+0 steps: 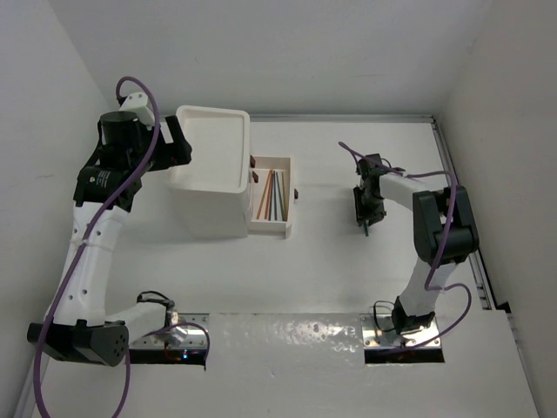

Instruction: Sort the eating utensils into containers

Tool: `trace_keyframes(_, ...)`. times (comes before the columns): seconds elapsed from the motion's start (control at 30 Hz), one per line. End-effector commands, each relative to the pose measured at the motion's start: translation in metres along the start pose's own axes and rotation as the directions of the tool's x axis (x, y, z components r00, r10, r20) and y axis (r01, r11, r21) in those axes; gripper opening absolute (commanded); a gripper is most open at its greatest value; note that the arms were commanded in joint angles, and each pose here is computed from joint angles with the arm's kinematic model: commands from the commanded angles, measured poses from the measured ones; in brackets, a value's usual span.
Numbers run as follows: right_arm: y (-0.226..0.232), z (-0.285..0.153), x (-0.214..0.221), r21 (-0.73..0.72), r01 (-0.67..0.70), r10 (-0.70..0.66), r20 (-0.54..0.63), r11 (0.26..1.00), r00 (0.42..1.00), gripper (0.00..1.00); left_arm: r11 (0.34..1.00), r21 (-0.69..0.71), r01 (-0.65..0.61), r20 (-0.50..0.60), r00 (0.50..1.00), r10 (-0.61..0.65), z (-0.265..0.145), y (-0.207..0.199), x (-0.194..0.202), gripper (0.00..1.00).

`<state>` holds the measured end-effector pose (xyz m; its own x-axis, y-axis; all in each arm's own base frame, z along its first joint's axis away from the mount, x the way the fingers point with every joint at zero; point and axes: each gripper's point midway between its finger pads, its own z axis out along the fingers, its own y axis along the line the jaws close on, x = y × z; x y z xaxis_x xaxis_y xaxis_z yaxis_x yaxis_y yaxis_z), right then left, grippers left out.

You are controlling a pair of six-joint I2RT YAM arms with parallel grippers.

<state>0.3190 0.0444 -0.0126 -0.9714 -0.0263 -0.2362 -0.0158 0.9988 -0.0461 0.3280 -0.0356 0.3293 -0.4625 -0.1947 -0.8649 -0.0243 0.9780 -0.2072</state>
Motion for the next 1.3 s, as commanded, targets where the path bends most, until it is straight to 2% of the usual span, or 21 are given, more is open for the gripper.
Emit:
trace_keyframes(0.0,-0.011,0.003,-0.005,0.048,0.028,-0.03,0.027,0.998,0.999,0.33,1.0,0.023,-0.01,0.065,0.998,0.008,-0.012,-0.008,-0.021,0.84)
trace_keyframes(0.1,-0.01,0.01,0.002,0.035,0.031,-0.031,0.004,0.999,0.999,0.32,1.0,0.02,-0.011,0.061,0.998,0.009,-0.012,-0.008,-0.019,0.84)
trace_keyframes(0.2,-0.002,0.017,0.011,-0.006,0.027,-0.028,-0.03,1.0,0.999,0.18,1.0,0.02,-0.011,0.054,0.998,0.01,-0.011,-0.008,-0.017,0.84)
trace_keyframes(0.23,0.0,0.019,0.013,-0.018,0.029,-0.03,-0.039,0.999,0.999,0.08,1.0,0.02,-0.011,0.059,0.998,0.01,-0.011,-0.008,-0.018,0.84)
trace_keyframes(0.27,0.003,0.02,0.014,-0.033,0.024,-0.025,-0.045,0.999,0.999,0.03,1.0,0.021,-0.011,0.057,0.998,0.01,-0.01,-0.008,-0.018,0.84)
trace_keyframes(0.33,0.01,0.017,0.01,-0.063,0.001,-0.003,-0.029,0.998,1.0,0.0,1.0,0.021,-0.011,0.059,0.998,0.01,-0.009,-0.008,-0.019,0.84)
trace_keyframes(0.47,0.031,-0.018,-0.027,-0.158,-0.065,0.079,0.084,0.985,0.993,0.0,1.0,0.022,-0.013,0.062,0.998,0.011,-0.008,-0.009,-0.021,0.84)
trace_keyframes(0.53,0.05,-0.05,-0.059,-0.228,-0.089,0.127,0.159,0.97,0.979,0.0,1.0,-0.007,-0.013,0.059,0.998,0.013,-0.005,-0.003,-0.021,0.84)
trace_keyframes(0.63,0.087,-0.085,-0.091,-0.299,-0.075,0.149,0.231,0.951,0.962,0.0,1.0,-0.024,-0.011,0.052,0.999,0.012,-0.001,-0.001,-0.022,0.84)
trace_keyframes(0.67,0.112,-0.102,-0.102,-0.346,-0.057,0.153,0.257,0.936,0.954,0.0,1.0,-0.028,-0.01,0.054,0.998,0.011,-0.001,0.0,-0.024,0.84)
trace_keyframes(0.8,0.176,-0.125,-0.12,-0.461,-0.022,0.178,0.297,0.887,0.938,0.0,0.999,-0.043,-0.013,0.042,0.999,0.015,0.005,0.002,-0.023,0.85)
trace_keyframes(1.0,0.244,-0.111,-0.129,-0.554,-0.055,0.226,0.246,0.831,0.943,0.0,0.998,-0.059,-0.027,0.018,0.999,0.028,0.016,0.005,-0.02,0.85)
trace_keyframes(1.1,0.263,-0.099,-0.132,-0.576,-0.067,0.23,0.215,0.815,0.949,0.07,0.997,-0.071,-0.043,0.004,0.999,0.043,0.024,0.008,-0.018,0.84)
trace_keyframes(1.17,0.274,-0.097,-0.134,-0.59,-0.067,0.23,0.205,0.805,0.952,0.19,0.996,-0.077,-0.048,-0.002,0.999,0.048,0.029,0.008,-0.019,0.84)
trace_keyframes(1.27,0.276,-0.097,-0.135,-0.596,-0.047,0.213,0.212,0.802,0.954,0.32,0.996,-0.08,-0.046,-0.009,0.999,0.045,0.04,0.009,-0.018,0.83)
